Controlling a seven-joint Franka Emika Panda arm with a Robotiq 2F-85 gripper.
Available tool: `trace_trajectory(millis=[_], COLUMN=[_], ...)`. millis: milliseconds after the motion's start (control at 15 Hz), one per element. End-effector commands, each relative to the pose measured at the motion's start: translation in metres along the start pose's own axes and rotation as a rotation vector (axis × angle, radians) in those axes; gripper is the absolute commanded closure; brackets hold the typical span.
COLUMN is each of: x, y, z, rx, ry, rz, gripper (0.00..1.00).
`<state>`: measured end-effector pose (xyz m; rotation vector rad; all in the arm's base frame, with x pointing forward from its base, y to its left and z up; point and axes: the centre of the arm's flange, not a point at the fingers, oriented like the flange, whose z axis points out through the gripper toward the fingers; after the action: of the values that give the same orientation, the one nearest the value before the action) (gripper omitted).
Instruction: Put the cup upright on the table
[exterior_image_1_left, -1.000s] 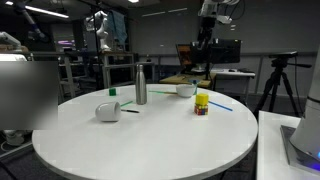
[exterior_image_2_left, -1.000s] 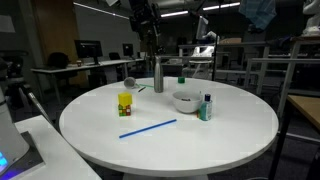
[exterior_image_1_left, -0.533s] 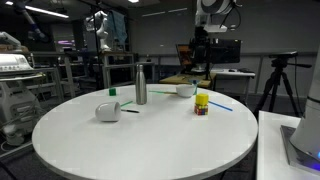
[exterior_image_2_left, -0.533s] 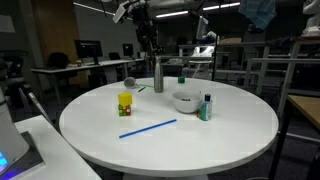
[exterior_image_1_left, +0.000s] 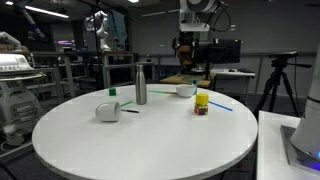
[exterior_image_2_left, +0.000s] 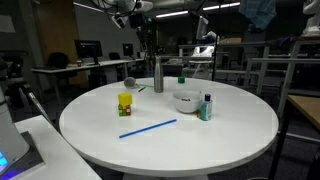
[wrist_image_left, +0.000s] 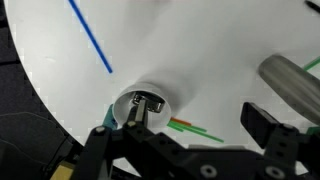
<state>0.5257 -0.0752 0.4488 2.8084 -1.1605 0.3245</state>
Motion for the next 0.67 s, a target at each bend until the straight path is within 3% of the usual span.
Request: trace_trajectory(millis=[0,333,600], x=[-0.017,-0.055,-0.055], y=[-0.073,-0.138,-0.156], z=[-0.012,0.002,0.032], rx=[0.001,-0.015,-0.045], ry=[-0.005,-0.052,-0.064], rz=[0.055,0.061,0.103], gripper=[0.0,0.0,0.0])
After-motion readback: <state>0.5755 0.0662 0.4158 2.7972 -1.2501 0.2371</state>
